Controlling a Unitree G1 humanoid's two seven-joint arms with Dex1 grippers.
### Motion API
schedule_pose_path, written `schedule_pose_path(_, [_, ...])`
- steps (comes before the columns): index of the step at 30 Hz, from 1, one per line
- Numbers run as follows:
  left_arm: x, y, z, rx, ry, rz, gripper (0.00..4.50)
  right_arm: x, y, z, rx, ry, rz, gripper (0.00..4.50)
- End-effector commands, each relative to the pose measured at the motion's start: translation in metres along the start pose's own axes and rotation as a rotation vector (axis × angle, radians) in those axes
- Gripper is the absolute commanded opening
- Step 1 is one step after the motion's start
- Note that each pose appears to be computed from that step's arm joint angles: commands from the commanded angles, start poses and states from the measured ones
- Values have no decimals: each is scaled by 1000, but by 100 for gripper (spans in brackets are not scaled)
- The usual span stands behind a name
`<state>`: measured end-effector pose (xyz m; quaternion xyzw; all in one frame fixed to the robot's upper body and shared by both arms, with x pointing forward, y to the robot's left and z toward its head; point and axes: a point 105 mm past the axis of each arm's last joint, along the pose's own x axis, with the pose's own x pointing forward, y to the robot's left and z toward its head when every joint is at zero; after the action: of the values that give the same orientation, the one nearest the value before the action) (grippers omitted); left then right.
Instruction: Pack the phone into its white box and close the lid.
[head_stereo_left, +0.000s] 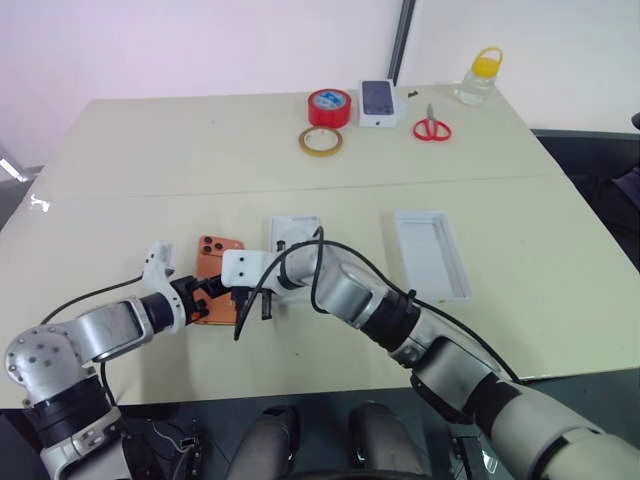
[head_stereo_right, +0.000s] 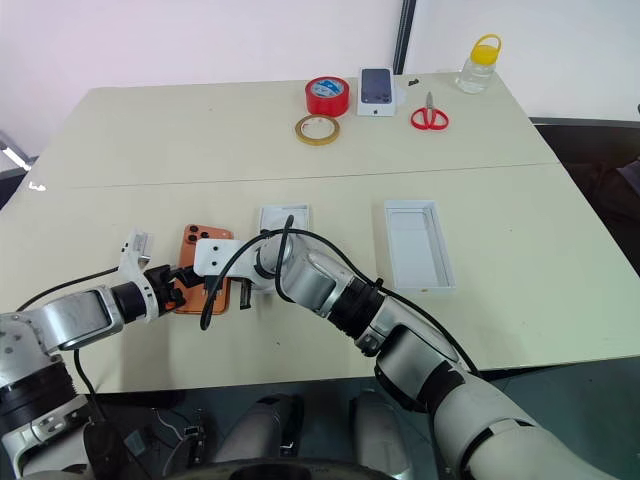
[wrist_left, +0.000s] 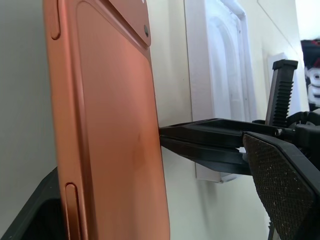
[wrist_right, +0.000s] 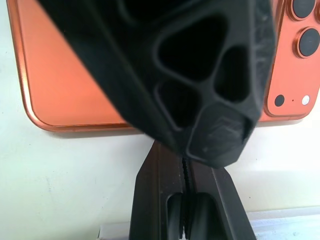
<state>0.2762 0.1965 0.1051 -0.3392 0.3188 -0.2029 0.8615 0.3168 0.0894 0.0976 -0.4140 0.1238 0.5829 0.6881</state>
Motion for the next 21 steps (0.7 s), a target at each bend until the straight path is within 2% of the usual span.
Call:
schedule_pose_path(1, [-7,5,5,-19,-27,25,349,-3,-3,13,-26,-45,-19,0])
schedule_pose_path(5, [-10,7,6,-28,-32,36,154,-9,-7,17,-31,-58,-35,0])
schedule_pose_path(21, [-14,-4,-1,-160,-50,23,154,-48,-22,21,-21,-112,-111,0])
